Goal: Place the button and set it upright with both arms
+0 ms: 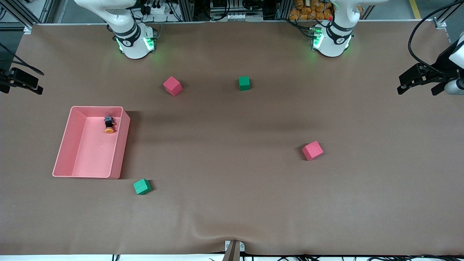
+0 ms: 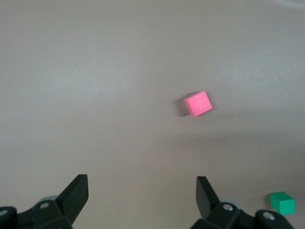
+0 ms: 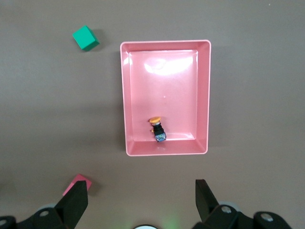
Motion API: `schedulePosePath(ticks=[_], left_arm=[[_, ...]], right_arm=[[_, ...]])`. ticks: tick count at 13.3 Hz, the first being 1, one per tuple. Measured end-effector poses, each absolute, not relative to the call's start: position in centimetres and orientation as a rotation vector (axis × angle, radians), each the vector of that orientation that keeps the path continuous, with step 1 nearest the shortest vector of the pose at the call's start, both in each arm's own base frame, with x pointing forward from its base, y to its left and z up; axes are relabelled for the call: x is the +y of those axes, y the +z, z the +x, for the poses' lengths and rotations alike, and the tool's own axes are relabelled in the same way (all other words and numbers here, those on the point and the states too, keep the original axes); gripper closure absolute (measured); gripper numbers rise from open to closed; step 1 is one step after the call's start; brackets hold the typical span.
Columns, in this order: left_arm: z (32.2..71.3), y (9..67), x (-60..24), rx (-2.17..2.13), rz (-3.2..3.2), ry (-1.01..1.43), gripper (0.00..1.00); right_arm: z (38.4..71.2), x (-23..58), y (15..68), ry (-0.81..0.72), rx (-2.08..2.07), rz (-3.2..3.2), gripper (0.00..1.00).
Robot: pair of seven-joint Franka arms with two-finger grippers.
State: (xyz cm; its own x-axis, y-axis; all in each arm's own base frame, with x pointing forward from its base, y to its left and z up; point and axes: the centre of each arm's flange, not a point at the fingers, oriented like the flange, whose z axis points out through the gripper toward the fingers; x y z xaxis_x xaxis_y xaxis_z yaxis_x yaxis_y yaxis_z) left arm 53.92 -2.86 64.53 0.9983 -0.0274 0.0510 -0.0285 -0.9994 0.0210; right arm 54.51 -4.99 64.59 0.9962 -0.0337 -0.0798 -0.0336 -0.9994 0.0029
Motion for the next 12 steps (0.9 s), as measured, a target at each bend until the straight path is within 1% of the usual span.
schedulePosePath(ticks=[4,6,7,9,10,12], left_arm=[[53.9,64.5,-2.9,-0.044,3.119,0.079,0.00],[53.9,64.5,-2.9,-0.043,3.119,0.079,0.00],[53.9,64.5,-2.8,-0.043,3.119,0.079,0.00],[53.9,64.5,-2.8,-0.043,3.119,0.079,0.00],[53.9,64.5,-2.8,-0.043,3.119,0.079,0.00],[53.9,64.5,-2.8,-0.043,3.119,0.079,0.00]], right_arm=[[55.1,-7.2,63.1,-0.164,-0.038,3.137,0.00],[56.0,-7.3,61.1,-0.231,-0.038,3.123,0.00],[56.6,-7.7,59.2,-0.293,-0.047,3.115,0.00],[57.6,-9.6,53.6,-0.438,-0.089,3.105,0.00],[57.8,-10.7,50.6,-0.479,-0.107,3.103,0.00],[57.5,-12.1,45.2,-0.511,-0.127,3.104,0.00]])
